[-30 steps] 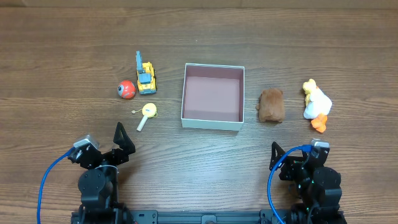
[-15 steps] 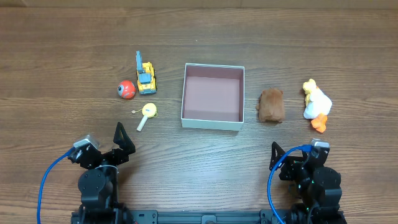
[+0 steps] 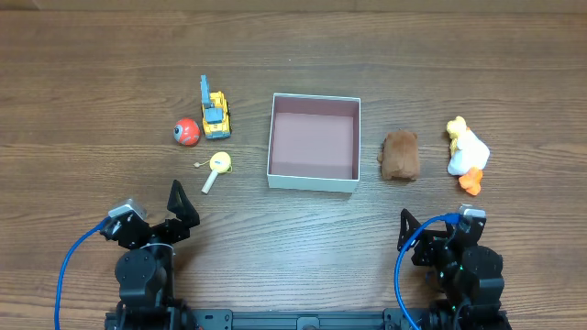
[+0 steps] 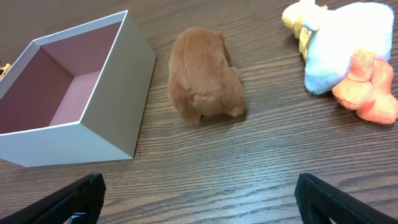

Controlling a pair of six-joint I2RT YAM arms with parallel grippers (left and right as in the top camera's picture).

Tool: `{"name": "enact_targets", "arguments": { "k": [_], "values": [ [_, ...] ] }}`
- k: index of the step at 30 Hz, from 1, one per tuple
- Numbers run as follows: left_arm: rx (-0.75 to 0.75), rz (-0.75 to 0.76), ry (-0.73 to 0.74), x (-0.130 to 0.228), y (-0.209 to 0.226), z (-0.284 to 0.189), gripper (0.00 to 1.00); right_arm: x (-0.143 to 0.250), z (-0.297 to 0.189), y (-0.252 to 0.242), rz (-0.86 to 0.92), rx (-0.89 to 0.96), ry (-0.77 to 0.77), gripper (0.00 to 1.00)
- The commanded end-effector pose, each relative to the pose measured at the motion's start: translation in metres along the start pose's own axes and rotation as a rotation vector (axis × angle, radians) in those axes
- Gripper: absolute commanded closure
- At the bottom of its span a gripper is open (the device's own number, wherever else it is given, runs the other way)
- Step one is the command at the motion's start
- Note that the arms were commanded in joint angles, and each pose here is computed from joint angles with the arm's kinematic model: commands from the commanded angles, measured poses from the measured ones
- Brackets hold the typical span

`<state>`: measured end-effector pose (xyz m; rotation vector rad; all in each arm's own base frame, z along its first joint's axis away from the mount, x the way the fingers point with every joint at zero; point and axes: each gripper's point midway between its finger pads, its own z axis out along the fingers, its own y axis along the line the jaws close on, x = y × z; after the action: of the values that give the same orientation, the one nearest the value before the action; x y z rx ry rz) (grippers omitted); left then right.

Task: Pack container
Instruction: 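Raise both arms from rest toward the toys beside the box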

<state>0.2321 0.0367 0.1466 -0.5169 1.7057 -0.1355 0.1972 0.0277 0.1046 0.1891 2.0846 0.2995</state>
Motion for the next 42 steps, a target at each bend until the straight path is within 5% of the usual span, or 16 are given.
{"name": "enact_targets", "arguments": {
  "k": [1,28,36,42],
  "values": [
    [0.011,-0.016,0.0,0.002,-0.001,0.0,0.0,-0.004,-0.001,-0.002,-0.002,0.01,-0.022,0.0],
    [0.028,-0.022,0.001,0.001,-0.004,0.0,0.0,-0.017,-0.002,0.003,-0.002,-0.01,-0.074,0.0],
    [0.244,-0.042,0.1,0.017,-0.041,-0.006,0.0,-0.026,-0.014,0.064,0.211,-0.362,-0.038,0.0],
    [0.391,-0.022,0.035,-0.022,-0.075,-0.027,0.0,-0.063,-0.041,0.104,0.173,-0.605,-0.159,0.0]
  ]
}}
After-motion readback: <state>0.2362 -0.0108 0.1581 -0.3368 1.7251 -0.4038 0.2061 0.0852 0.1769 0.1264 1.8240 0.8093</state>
